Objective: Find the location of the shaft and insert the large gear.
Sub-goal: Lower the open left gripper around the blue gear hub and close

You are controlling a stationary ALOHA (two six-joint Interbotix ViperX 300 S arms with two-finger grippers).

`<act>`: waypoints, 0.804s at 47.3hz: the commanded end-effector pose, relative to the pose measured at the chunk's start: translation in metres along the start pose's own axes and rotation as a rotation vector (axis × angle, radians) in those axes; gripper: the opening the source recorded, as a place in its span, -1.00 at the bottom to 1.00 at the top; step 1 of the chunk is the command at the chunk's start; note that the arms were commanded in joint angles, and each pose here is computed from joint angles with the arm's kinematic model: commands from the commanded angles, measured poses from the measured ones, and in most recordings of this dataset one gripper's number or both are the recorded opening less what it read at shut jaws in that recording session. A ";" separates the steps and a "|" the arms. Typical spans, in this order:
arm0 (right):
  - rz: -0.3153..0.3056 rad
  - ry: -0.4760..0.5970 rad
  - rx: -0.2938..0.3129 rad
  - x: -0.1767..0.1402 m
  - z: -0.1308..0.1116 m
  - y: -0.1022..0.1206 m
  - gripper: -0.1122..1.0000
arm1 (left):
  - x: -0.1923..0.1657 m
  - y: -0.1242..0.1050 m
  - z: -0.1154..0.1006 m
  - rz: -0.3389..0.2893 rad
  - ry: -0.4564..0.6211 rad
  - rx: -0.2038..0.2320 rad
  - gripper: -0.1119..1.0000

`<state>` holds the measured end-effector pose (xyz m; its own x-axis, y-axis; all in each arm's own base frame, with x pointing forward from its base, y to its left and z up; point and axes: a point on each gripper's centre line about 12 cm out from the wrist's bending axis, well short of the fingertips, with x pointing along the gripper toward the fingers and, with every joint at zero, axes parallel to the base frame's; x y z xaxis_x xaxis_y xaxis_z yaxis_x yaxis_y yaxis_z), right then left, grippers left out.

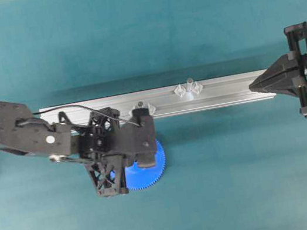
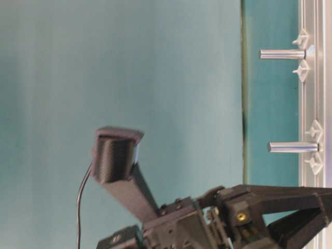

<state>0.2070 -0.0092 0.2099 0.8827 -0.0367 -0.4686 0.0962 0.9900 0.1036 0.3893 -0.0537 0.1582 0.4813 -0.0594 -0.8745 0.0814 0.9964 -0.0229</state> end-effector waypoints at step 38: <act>0.001 -0.020 0.027 0.000 0.005 0.000 -0.74 | 0.006 -0.003 0.024 0.010 0.148 0.039 -0.76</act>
<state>0.2068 -0.0092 0.2107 0.8848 -0.0369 -0.4645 0.1042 0.9873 0.1200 0.4068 -0.0558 0.1516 0.3151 -0.0329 -0.9485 0.1055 0.9944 0.0006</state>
